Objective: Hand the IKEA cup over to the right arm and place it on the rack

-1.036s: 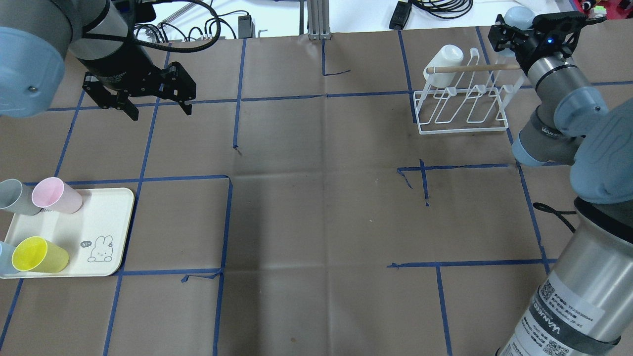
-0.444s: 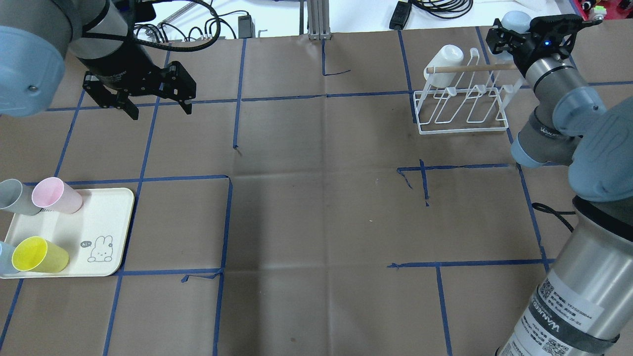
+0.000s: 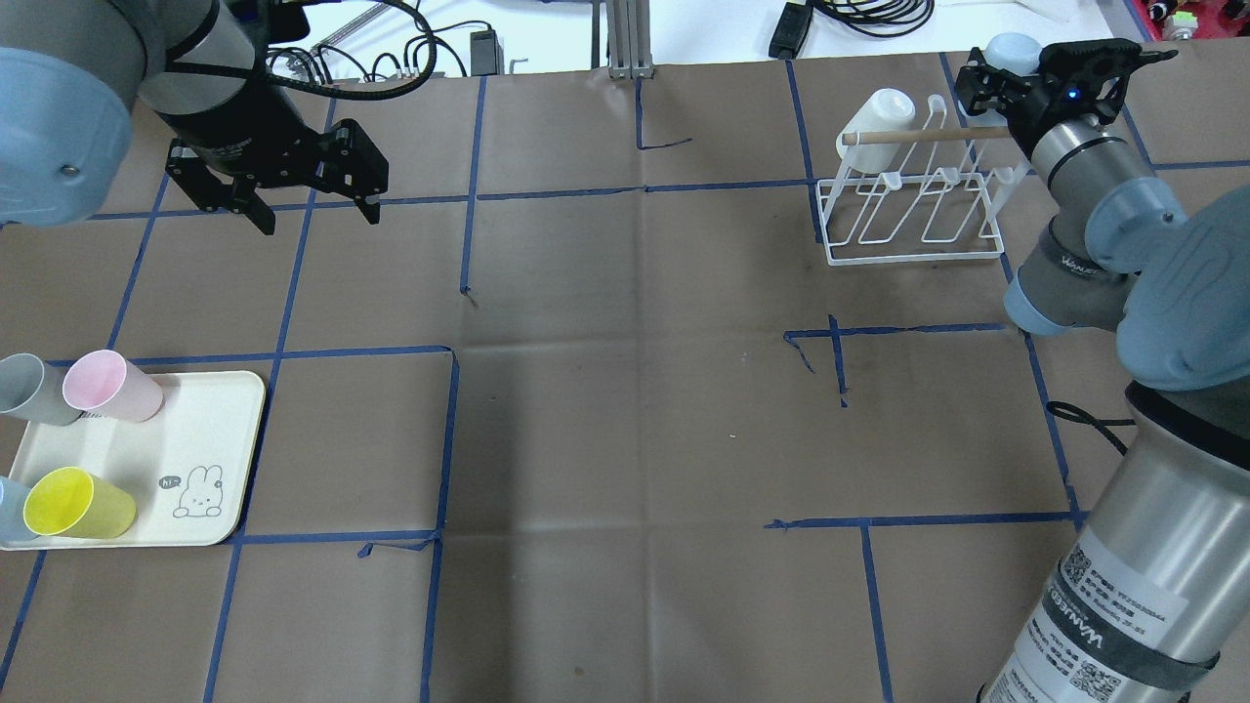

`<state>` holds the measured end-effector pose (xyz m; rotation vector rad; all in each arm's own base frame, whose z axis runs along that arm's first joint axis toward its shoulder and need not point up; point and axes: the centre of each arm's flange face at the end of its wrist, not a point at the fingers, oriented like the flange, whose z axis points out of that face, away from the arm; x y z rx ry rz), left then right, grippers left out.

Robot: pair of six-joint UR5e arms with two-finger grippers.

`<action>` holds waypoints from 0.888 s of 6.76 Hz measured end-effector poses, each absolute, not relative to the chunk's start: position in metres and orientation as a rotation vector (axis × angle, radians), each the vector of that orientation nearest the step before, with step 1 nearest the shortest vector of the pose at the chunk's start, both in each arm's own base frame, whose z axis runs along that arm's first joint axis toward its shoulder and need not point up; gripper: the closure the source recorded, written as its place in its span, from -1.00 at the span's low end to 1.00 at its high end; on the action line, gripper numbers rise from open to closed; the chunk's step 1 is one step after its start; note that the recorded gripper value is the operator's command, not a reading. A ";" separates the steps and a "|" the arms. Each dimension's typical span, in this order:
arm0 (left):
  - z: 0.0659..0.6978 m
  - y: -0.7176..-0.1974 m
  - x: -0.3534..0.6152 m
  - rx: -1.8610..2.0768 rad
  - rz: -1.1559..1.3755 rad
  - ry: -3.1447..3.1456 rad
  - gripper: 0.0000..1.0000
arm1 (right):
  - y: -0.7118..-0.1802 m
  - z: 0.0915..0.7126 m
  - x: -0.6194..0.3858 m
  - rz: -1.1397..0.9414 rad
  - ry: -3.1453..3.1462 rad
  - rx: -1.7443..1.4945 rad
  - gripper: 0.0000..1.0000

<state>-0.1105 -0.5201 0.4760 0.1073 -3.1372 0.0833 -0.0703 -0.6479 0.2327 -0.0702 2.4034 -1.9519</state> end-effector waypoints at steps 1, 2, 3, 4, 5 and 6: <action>0.476 -0.520 -0.111 0.107 0.083 -3.131 -1.00 | -0.648 0.233 -0.070 -1.953 2.403 -0.070 -0.98; 0.476 -0.521 -0.112 0.106 0.084 -3.125 -1.00 | -0.648 0.234 -0.070 -1.954 2.402 -0.068 -0.99; 0.477 -0.521 -0.112 0.107 0.086 -3.123 -1.00 | -0.648 0.234 -0.070 -1.953 2.400 -0.063 -0.99; 0.477 -0.521 -0.112 0.107 0.088 -3.123 -1.00 | -0.648 0.234 -0.070 -1.954 2.399 -0.062 -0.99; 0.478 -0.521 -0.112 0.107 0.091 -3.123 -1.00 | -0.648 0.236 -0.070 -1.956 2.397 -0.063 -0.99; 0.478 -0.522 -0.111 0.107 0.094 -3.123 -1.00 | -0.648 0.239 -0.069 -1.962 2.394 -0.064 -0.99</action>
